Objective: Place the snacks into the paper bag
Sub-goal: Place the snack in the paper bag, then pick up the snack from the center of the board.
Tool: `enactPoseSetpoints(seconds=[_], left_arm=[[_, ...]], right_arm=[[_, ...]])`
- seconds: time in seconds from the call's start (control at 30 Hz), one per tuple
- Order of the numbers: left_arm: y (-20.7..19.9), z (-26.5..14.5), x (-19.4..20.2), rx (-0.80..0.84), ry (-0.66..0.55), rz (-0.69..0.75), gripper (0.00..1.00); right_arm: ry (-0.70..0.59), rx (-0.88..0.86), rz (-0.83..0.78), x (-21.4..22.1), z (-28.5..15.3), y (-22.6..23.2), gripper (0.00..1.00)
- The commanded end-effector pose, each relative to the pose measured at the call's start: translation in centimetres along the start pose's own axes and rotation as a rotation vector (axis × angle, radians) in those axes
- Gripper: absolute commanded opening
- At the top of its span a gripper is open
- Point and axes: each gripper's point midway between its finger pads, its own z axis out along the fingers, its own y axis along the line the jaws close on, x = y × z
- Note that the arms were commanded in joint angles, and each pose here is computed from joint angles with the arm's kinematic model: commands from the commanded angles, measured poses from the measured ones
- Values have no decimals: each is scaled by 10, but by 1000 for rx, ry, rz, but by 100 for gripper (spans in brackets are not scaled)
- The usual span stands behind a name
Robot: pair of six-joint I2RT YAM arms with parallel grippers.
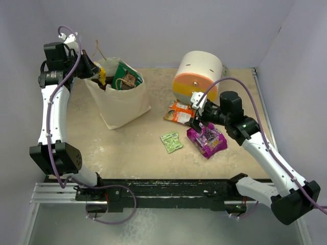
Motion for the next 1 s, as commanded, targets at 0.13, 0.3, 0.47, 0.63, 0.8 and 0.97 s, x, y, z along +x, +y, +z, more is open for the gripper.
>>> enactPoseSetpoints(seconds=[0.13,0.3,0.47,0.63,0.8,0.97], left_arm=[[-6,-4,14,42,37,-18,8],[-8,-8,16,46,33,-7,16],[-13,-20,8,44,2,36,32],[-20,-38,-3,37,-59,124,45],[-28,-65,-8,16,-139,248,63],[-37,-92,4,19,-160,356,80]], right_arm=[[5,-10,1,11,8,0,82],[6,-9,-3,12,8,-1,82],[11,-8,-5,14,9,-1,82],[19,-4,-5,18,12,-2,82],[47,8,11,27,19,-6,83],[86,-22,39,41,30,-4,83]])
